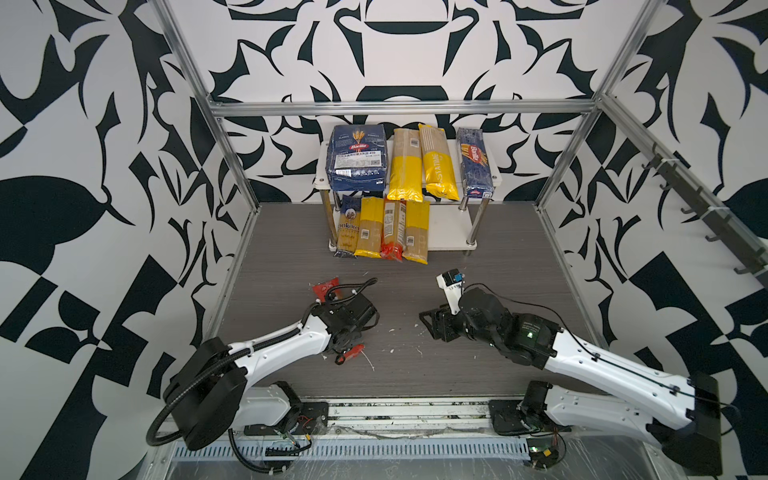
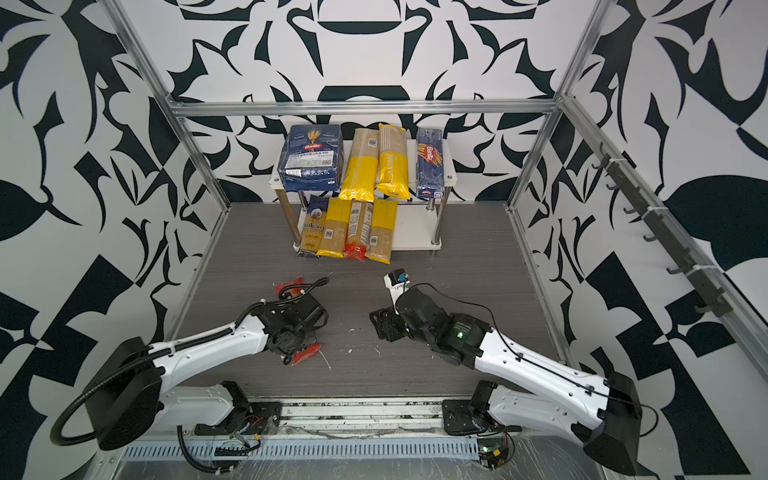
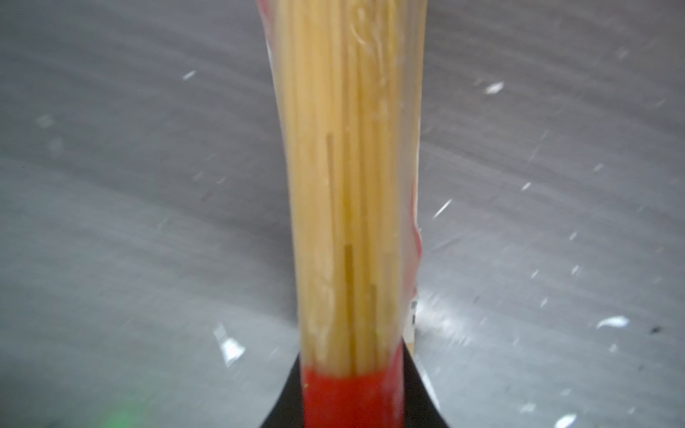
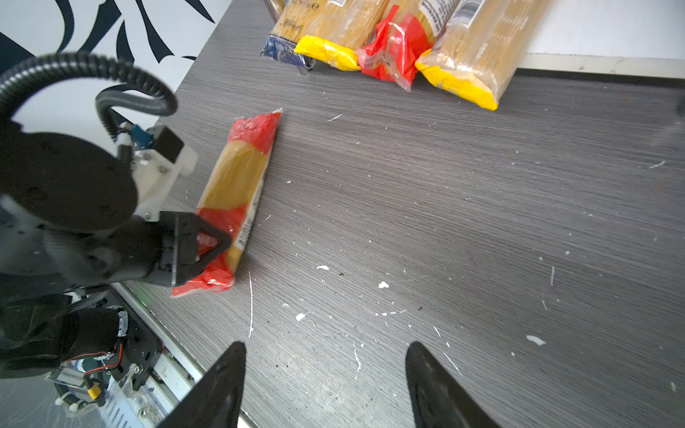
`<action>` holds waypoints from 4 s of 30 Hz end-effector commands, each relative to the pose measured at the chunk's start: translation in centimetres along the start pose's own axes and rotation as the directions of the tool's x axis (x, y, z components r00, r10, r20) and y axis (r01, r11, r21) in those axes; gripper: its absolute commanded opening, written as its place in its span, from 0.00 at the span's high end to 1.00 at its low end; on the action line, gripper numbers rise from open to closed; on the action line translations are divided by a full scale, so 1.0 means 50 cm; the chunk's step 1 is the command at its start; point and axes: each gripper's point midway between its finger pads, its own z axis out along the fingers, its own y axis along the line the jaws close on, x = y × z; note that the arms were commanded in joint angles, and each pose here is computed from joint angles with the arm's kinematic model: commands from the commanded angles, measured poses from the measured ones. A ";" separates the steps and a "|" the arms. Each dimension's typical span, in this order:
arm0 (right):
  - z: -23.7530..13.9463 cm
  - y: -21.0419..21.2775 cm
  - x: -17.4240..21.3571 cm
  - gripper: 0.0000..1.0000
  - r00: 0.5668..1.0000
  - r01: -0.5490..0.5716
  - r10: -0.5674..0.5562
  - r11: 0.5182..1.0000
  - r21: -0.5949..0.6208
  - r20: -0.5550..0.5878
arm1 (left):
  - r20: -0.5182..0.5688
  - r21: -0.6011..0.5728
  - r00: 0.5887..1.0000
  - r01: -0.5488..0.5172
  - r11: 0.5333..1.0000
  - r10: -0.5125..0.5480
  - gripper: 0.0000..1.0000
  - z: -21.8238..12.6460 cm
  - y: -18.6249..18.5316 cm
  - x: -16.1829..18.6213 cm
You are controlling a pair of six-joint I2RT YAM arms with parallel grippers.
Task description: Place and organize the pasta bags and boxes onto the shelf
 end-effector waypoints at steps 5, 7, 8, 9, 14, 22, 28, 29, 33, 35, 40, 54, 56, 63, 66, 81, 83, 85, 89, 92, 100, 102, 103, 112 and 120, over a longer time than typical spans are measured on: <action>-0.029 -0.034 -0.006 0.29 0.999 -0.023 0.020 0.998 0.064 0.039 | 0.035 -0.039 0.999 -0.032 0.999 0.033 1.00 -0.074 0.040 -0.007; -0.034 -0.037 -0.006 0.29 0.999 -0.031 0.028 0.997 0.065 0.044 | 0.061 -0.014 0.996 -0.068 0.998 0.069 1.00 -0.095 0.022 -0.017; -0.036 -0.038 -0.005 0.29 0.998 -0.035 0.033 0.997 0.064 0.046 | 0.076 -0.005 0.993 -0.086 0.996 0.086 1.00 -0.108 0.012 -0.023; -0.039 -0.049 -0.012 0.29 0.997 -0.042 0.036 0.995 0.091 0.069 | 0.091 -0.003 0.990 -0.107 0.994 0.106 1.00 -0.120 0.004 -0.028; -0.048 -0.060 -0.014 0.29 0.996 -0.055 0.046 0.992 0.112 0.083 | 0.182 0.007 0.963 -0.202 0.979 0.198 1.00 -0.180 -0.045 -0.052; -0.093 -0.088 -0.027 0.29 0.990 -0.064 0.042 0.984 0.165 0.131 | 0.277 0.058 0.921 -0.301 0.952 0.274 1.00 -0.246 -0.137 -0.082; -0.132 -0.121 -0.029 0.28 0.987 -0.071 0.036 0.973 0.220 0.158 | 0.349 0.079 0.874 -0.386 0.919 0.337 1.00 -0.256 -0.241 -0.117; -0.136 -0.125 -0.029 0.28 0.986 -0.074 0.038 0.971 0.225 0.160 | 0.366 0.084 0.866 -0.395 0.915 0.340 1.00 -0.261 -0.258 -0.125; -0.159 -0.142 -0.027 0.28 0.983 -0.089 0.045 0.965 0.246 0.179 | 0.426 0.114 0.835 -0.431 0.895 0.348 1.00 -0.273 -0.334 -0.156; -0.171 -0.151 -0.026 0.28 0.981 -0.096 0.046 0.961 0.259 0.189 | 0.447 0.136 0.826 -0.442 0.887 0.343 1.00 -0.275 -0.365 -0.171; -0.211 -0.175 -0.023 0.27 0.974 -0.111 0.045 0.949 0.296 0.220 | 0.472 0.196 0.818 -0.461 0.865 0.329 1.00 -0.263 -0.434 -0.210; -0.308 -0.234 -0.012 0.26 0.949 -0.176 0.056 0.910 0.376 0.310 | 0.500 0.280 0.799 -0.513 0.811 0.333 1.00 -0.230 -0.600 -0.301; -0.316 -0.237 -0.013 0.25 0.945 -0.184 0.059 0.908 0.375 0.321 | 0.506 0.287 0.796 -0.520 0.805 0.333 1.00 -0.228 -0.619 -0.310; -0.332 -0.243 -0.020 0.25 0.941 -0.193 0.056 0.899 0.393 0.335 | 0.516 0.313 0.794 -0.523 0.793 0.320 1.00 -0.208 -0.659 -0.330; -0.336 -0.246 -0.021 0.25 0.940 -0.194 0.052 0.895 0.401 0.339 | 0.527 0.321 0.791 -0.523 0.790 0.310 1.00 -0.201 -0.671 -0.336; -0.369 -0.259 -0.027 0.25 0.930 -0.215 0.051 0.877 0.429 0.363 | 0.565 0.381 0.787 -0.515 0.768 0.247 1.00 -0.190 -0.758 -0.385; -0.373 -0.261 -0.026 0.25 0.929 -0.218 0.051 0.876 0.431 0.366 | 0.570 0.392 0.788 -0.509 0.767 0.232 1.00 -0.188 -0.765 -0.392; -0.378 -0.263 -0.028 0.25 0.926 -0.222 0.051 0.873 0.433 0.374 | 0.570 0.402 0.792 -0.502 0.766 0.220 0.99 -0.186 -0.771 -0.399; -0.384 -0.267 -0.028 0.25 0.922 -0.231 0.053 0.869 0.437 0.383 | 0.568 0.410 0.797 -0.493 0.767 0.208 0.98 -0.174 -0.775 -0.410; -0.386 -0.269 -0.028 0.25 0.921 -0.235 0.054 0.866 0.441 0.386 | 0.563 0.418 0.802 -0.484 0.769 0.199 0.98 -0.165 -0.776 -0.415; -0.401 -0.274 -0.032 0.25 0.914 -0.247 0.053 0.858 0.451 0.401 | 0.562 0.455 0.811 -0.467 0.758 0.162 0.95 -0.157 -0.793 -0.427; -0.405 -0.275 -0.032 0.25 0.913 -0.250 0.053 0.857 0.451 0.405 | 0.564 0.458 0.810 -0.468 0.756 0.160 0.91 -0.154 -0.798 -0.428; -0.407 -0.277 -0.032 0.25 0.911 -0.253 0.053 0.855 0.452 0.409 | 0.566 0.461 0.810 -0.467 0.755 0.155 0.88 -0.154 -0.801 -0.430; -0.416 -0.281 -0.032 0.25 0.902 -0.267 0.058 0.853 0.449 0.427 | 0.575 0.485 0.807 -0.470 0.738 0.136 0.61 -0.156 -0.822 -0.437; -0.424 -0.282 -0.036 0.24 0.901 -0.265 0.050 0.850 0.455 0.431 | 0.564 0.496 0.813 -0.471 0.729 0.141 0.33 -0.148 -0.827 -0.436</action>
